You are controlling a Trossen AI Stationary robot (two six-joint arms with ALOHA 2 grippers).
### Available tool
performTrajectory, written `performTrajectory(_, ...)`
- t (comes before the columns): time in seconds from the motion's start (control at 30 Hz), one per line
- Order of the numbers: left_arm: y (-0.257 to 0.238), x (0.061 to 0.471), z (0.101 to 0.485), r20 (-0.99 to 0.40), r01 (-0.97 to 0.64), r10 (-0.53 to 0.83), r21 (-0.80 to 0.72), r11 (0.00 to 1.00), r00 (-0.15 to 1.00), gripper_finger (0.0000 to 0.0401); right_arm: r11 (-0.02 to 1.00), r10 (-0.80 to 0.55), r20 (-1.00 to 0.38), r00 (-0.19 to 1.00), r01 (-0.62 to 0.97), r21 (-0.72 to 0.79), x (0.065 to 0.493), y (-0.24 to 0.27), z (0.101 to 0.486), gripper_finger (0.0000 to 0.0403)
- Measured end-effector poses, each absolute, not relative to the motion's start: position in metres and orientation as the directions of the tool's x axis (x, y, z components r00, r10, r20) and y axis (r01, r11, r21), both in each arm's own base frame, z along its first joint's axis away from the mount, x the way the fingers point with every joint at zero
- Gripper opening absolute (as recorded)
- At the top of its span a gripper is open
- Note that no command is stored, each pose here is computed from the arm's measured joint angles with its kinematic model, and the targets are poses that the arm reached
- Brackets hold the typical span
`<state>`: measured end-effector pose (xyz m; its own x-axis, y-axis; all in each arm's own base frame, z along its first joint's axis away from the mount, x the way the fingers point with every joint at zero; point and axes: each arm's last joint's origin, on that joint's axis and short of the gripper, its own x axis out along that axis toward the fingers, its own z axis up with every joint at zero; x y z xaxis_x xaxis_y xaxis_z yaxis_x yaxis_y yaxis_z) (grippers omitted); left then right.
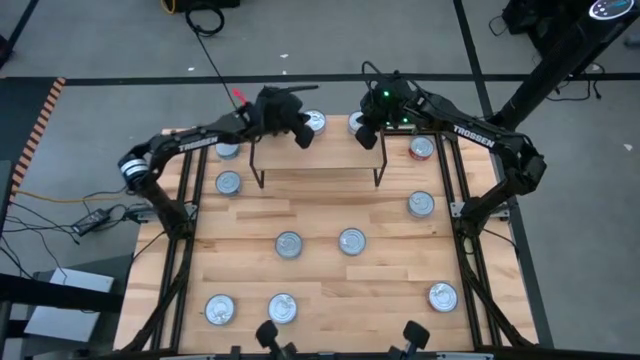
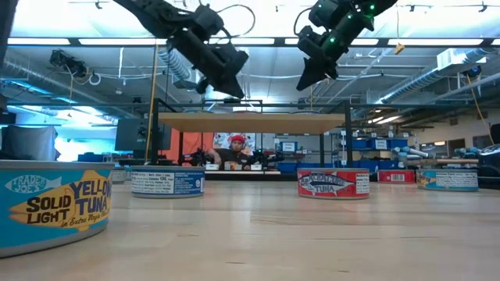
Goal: Stack canned seafood by type on shelf
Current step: Adjust the red tuna can on the shelf
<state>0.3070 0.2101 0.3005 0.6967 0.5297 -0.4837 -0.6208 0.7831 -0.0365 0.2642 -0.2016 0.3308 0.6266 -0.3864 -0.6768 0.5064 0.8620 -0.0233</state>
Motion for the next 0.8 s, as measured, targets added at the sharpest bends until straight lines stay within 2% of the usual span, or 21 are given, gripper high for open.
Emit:
performTrajectory(0.3,0.237,0.333,0.292,-0.689,-0.601,0.459,0.042,0.798,0.561,0.0,0.859,-0.376,-0.688,0.621,0.511,-0.008,0.264,-0.2,0.33,0.0005)
performTrajectory(0.8,0.233,0.34,0.296,-0.675,-0.549,0.411,0.011,0.836,0.612,0.0,0.872,-0.368,-0.676,0.639,0.489,-0.012,0.265,-0.2,0.331,0.0005)
